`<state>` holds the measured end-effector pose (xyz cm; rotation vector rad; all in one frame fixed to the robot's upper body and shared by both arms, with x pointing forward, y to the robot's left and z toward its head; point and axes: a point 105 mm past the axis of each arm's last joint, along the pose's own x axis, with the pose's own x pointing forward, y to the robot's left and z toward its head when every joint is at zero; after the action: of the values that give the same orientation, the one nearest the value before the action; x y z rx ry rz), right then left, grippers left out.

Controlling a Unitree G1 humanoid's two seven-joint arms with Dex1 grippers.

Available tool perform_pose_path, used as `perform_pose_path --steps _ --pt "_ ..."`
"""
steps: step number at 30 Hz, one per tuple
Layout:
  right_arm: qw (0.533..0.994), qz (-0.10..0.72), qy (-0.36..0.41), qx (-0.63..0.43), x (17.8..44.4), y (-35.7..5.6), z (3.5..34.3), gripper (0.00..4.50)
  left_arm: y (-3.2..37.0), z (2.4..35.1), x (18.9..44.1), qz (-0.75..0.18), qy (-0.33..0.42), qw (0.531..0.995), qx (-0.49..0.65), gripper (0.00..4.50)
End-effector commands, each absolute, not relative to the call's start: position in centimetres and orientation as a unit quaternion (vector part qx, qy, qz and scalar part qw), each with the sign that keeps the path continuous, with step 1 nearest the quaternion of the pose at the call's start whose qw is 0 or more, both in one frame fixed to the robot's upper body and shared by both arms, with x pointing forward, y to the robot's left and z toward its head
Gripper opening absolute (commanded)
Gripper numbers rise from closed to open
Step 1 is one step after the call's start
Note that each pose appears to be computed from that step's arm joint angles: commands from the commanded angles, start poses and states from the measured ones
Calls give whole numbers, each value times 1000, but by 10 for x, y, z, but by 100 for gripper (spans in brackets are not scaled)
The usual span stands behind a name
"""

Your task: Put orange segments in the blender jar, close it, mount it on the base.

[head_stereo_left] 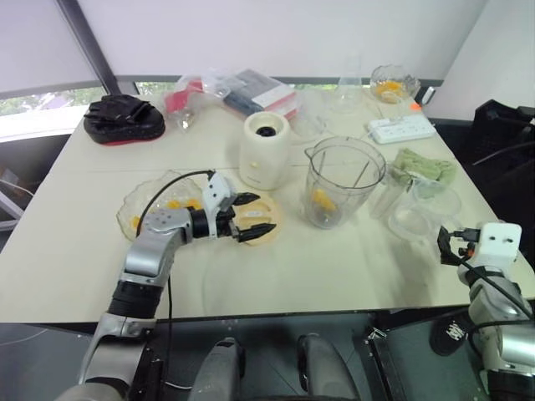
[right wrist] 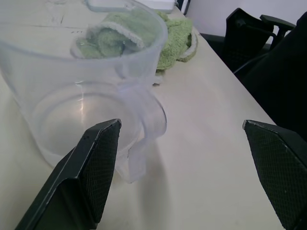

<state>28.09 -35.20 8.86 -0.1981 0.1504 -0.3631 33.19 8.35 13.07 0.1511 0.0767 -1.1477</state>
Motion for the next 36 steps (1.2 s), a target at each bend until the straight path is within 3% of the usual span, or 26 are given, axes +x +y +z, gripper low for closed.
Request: perform_pose_path --steps 1,14,24,36 --pt "972 -204 43 -105 287 -357 102 421 79 145 328 -547 4 833 84 446" --pt "961 -258 31 -94 292 -367 101 421 80 144 329 -542 0 835 97 446" --pt "958 -272 23 -83 287 -374 104 421 78 144 330 -543 0 833 102 446" --pt "959 -276 24 -54 300 -377 100 421 80 146 332 -543 -2 832 111 446"
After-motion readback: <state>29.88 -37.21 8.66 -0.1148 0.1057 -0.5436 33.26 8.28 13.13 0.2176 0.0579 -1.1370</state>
